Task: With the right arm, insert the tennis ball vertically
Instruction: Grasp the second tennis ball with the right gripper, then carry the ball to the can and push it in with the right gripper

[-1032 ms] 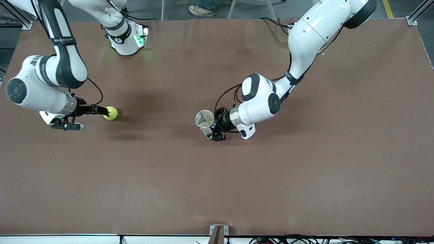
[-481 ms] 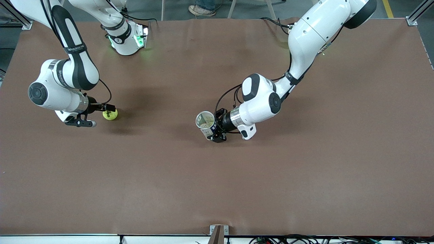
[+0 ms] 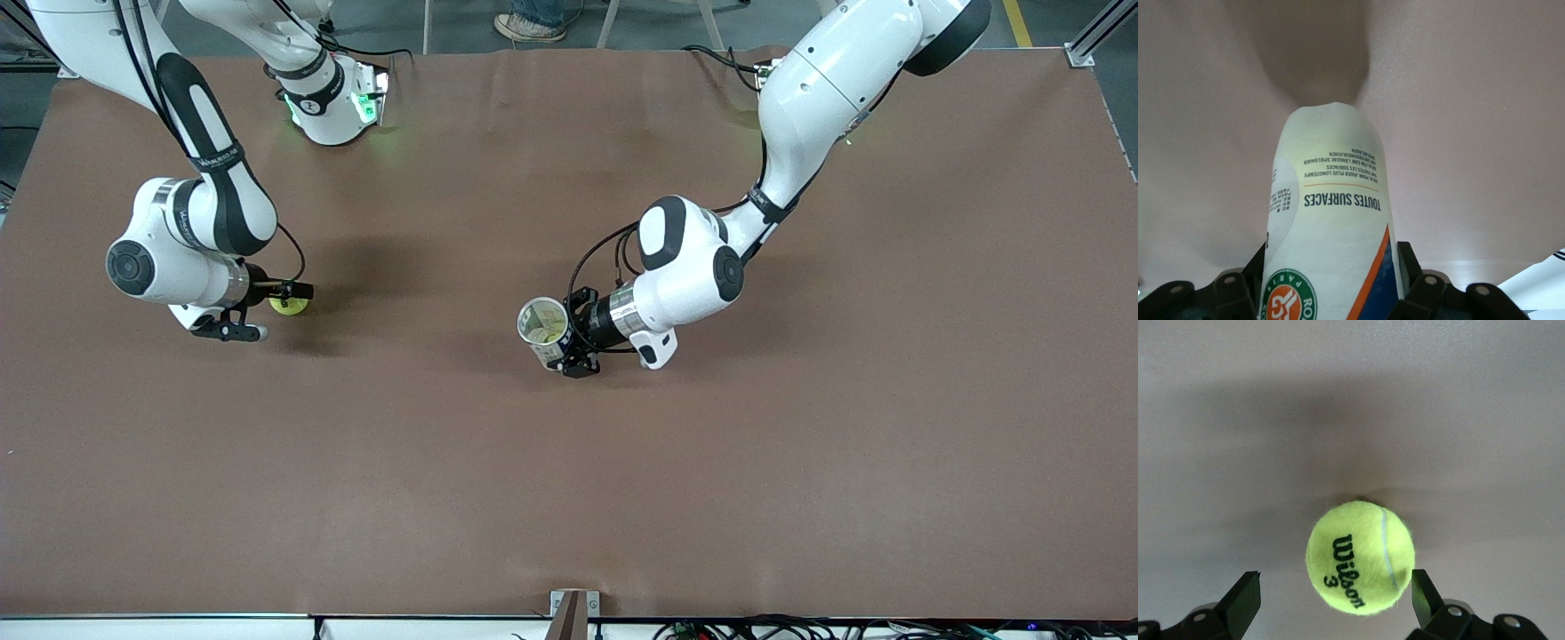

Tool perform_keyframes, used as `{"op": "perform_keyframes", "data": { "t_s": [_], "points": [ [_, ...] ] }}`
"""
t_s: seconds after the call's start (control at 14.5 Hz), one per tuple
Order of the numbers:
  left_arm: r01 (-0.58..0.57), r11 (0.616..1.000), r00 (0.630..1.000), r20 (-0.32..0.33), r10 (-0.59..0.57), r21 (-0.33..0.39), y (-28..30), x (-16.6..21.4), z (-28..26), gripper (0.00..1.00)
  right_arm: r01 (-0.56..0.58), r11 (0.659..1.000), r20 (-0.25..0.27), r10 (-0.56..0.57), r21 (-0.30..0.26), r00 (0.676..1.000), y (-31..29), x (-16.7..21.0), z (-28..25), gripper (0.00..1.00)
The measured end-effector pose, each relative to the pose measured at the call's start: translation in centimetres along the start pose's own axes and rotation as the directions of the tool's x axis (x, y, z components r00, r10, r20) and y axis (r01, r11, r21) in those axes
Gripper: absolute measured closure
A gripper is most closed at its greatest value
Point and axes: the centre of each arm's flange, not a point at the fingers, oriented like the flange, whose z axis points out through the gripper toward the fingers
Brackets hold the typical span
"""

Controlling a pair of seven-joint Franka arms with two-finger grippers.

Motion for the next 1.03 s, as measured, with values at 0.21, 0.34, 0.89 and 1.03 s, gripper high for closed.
{"op": "perform_keyframes", "data": {
  "t_s": [0.21, 0.34, 0.89, 1.03],
  "points": [
    [0.030, 1.000, 0.999, 0.015, -0.030, 0.000, 0.0, 0.2, 0.0, 0.23, -0.001, 1.000, 0.003, 0.001, -0.012, 1.000, 0.6, 0.1, 0.2, 0.00],
    [0.045, 0.999, 0.999, 0.023, -0.045, 0.000, 0.0, 0.2, 0.0, 0.23, -0.004, 1.000, 0.003, 0.004, -0.014, 1.000, 0.9, 0.1, 0.5, 0.00],
    [0.066, 0.998, 0.995, 0.068, -0.067, 0.008, -0.7, 0.1, 0.5, 0.23, -0.005, 1.000, -0.015, 0.005, -0.022, 1.000, 1.1, 0.5, 2.3, 0.22],
    [0.066, 0.998, 0.995, 0.071, -0.067, 0.011, -0.8, 0.3, 0.8, 0.23, -0.005, 1.000, -0.019, 0.004, -0.022, 1.000, 1.1, 0.5, 2.1, 0.33]
  ]
}}
